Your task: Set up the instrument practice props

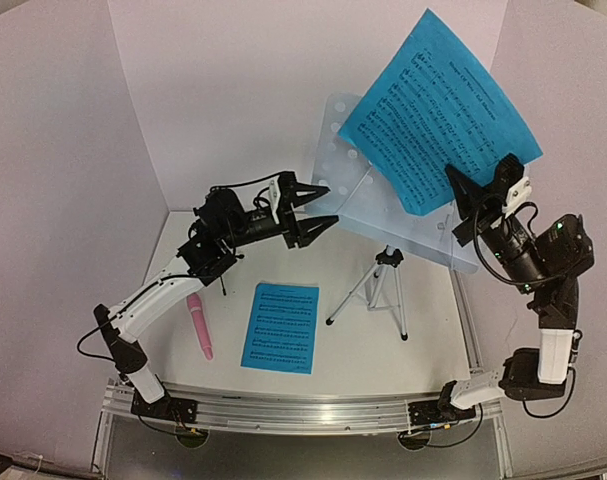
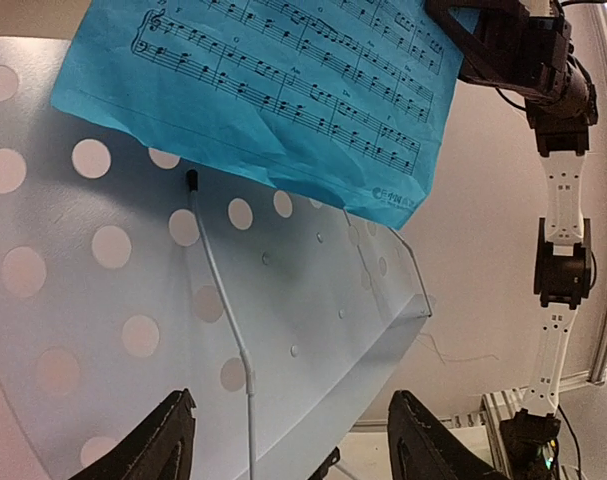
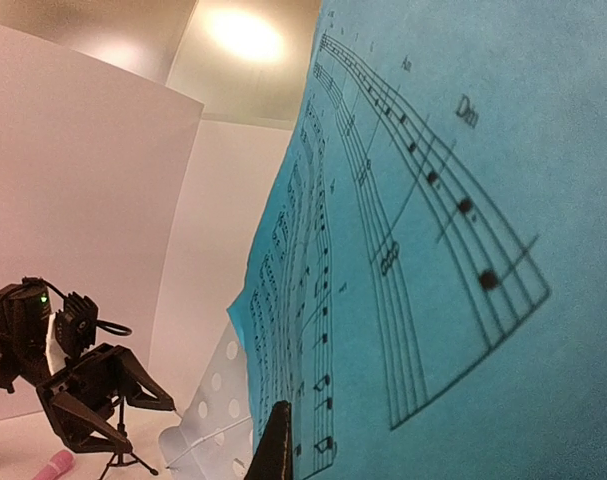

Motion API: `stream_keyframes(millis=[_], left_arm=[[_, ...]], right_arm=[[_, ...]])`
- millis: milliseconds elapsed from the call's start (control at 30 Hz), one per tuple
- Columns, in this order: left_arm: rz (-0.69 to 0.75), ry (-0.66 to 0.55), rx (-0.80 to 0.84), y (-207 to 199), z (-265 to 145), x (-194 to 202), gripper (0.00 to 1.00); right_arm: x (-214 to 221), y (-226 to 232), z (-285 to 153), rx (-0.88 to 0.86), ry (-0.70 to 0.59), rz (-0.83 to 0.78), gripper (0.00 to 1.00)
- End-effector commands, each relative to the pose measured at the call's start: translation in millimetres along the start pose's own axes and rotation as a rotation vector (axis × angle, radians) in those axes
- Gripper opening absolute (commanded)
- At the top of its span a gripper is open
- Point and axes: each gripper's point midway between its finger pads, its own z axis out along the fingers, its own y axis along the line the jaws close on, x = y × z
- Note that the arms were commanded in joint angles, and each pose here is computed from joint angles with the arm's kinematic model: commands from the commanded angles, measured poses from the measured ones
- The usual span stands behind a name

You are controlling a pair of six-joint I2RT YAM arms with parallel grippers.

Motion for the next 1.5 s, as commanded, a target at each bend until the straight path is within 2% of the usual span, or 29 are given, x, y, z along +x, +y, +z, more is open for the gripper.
stream_keyframes(millis=[0, 167, 300, 433, 567, 933, 1100, 1367, 1467], left_arm=[[0.055, -0.115, -0.029, 1.2, 19.5, -33.4, 0.65], [0.026, -0.123, -0.015, 5.8, 34.0, -30.2, 0.6], [-0.008, -0.116, -0.011, 5.4, 36.0, -26.2, 0.54], [-0.032, -0.109, -0.033, 10.7, 38.9, -22.0, 0.53], [-0.086, -0.074, -0.041, 15.6, 47.0, -8.4, 0.46], [-0.136, -0.042, -0.066, 21.5, 51.8, 5.3, 0.39], [-0.146, -0.029, -0.04, 15.4, 53.9, 10.9, 0.28], [-0.159, -0.08, -0.049, 13.2, 42.7, -7.2, 0.03], [-0.168, -0.088, -0.045, 10.5, 39.0, -7.5, 0.0]], right_arm=[[-9.5, -18.5, -9.5, 0.072, -0.034, 0.031, 0.0], [-19.0, -19.5, -18.4, 0.044, -0.072, 0.051, 0.0], [-13.0, -17.0, -17.5, 0.042, -0.056, 0.043, 0.0], [-8.2, -13.7, -17.2, 0.031, -0.045, 0.042, 0.0], [-4.7, -13.3, -17.0, 0.035, -0.035, 0.036, 0.0], [-2.5, -14.0, -20.8, 0.032, -0.032, 0.039, 0.0], [-1.0, -12.4, -20.0, 0.027, -0.029, 0.035, 0.0], [1.7, -14.3, -18.3, 0.048, -0.02, 0.039, 0.0], [-1.8, -15.4, -14.3, 0.061, -0.031, 0.018, 0.0]])
